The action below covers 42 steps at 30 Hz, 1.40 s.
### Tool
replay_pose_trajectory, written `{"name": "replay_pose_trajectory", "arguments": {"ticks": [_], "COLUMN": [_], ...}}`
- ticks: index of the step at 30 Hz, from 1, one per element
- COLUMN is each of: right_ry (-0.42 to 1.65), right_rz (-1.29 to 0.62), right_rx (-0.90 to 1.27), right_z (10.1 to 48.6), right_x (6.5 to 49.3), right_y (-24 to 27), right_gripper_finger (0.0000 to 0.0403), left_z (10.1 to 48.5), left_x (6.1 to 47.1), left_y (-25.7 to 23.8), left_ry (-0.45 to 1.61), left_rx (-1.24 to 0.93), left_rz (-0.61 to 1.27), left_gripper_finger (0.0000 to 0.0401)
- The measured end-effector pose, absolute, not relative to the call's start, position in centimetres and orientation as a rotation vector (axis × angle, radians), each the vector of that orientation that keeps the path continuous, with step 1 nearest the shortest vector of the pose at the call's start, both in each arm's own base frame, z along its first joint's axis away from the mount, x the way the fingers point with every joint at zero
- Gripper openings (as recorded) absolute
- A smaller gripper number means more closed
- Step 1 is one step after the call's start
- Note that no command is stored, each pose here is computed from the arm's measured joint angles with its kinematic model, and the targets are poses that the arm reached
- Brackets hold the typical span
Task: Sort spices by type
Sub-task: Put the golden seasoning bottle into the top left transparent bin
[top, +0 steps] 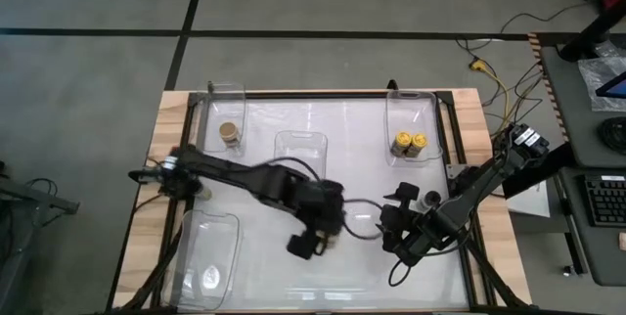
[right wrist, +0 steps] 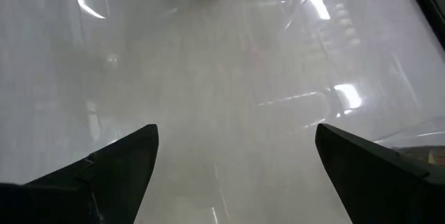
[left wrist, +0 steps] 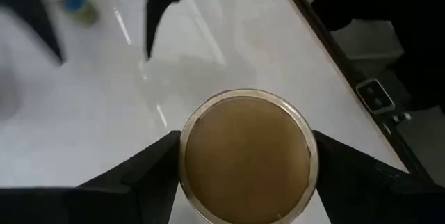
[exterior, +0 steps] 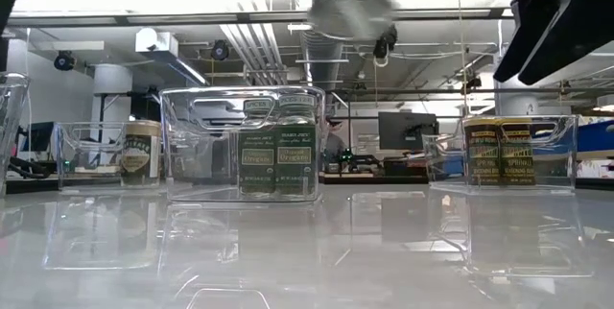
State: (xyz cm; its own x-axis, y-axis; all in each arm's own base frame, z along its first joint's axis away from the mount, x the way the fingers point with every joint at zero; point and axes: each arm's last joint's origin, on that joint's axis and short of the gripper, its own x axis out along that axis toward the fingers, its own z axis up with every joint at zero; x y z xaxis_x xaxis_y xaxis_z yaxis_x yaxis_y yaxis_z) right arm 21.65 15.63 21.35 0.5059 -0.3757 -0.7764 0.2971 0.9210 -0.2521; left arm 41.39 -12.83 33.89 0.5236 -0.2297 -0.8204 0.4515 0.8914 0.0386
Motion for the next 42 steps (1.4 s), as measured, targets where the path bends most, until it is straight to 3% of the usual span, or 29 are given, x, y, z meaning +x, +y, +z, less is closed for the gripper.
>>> {"name": "replay_pose_trajectory", "arguments": {"ticks": [10, 20, 27, 34, 42], "right_ry": [0.938, 0.929, 0.813, 0.614, 0.505], "right_rz": [-0.420, -0.493, -0.564, -0.561, -0.575], "right_rx": [-0.096, -0.041, 0.029, 0.053, 0.046], "right_z": [21.4, 21.8, 23.5, 25.1, 25.8], "right_x": [21.7, 23.1, 25.0, 26.9, 27.6], "right_y": [15.6, 14.0, 12.9, 13.2, 13.5], "right_gripper_finger": [0.0379, 0.0379, 0.0379, 0.0379, 0.0379], "left_z": [37.9, 36.9, 36.5, 35.6, 34.8], "left_x": [31.7, 18.3, 10.8, 7.3, 6.6], "left_y": [-8.1, -1.9, 0.7, 2.0, 3.3], "left_ry": [0.944, 0.979, 0.967, 0.983, 1.102], "left_rx": [0.208, 0.085, 0.082, 0.170, 0.296], "left_rz": [-0.143, 0.138, 0.296, 0.395, 0.399], "left_gripper_finger": [0.0261, 0.0261, 0.0261, 0.0261, 0.0261]}}
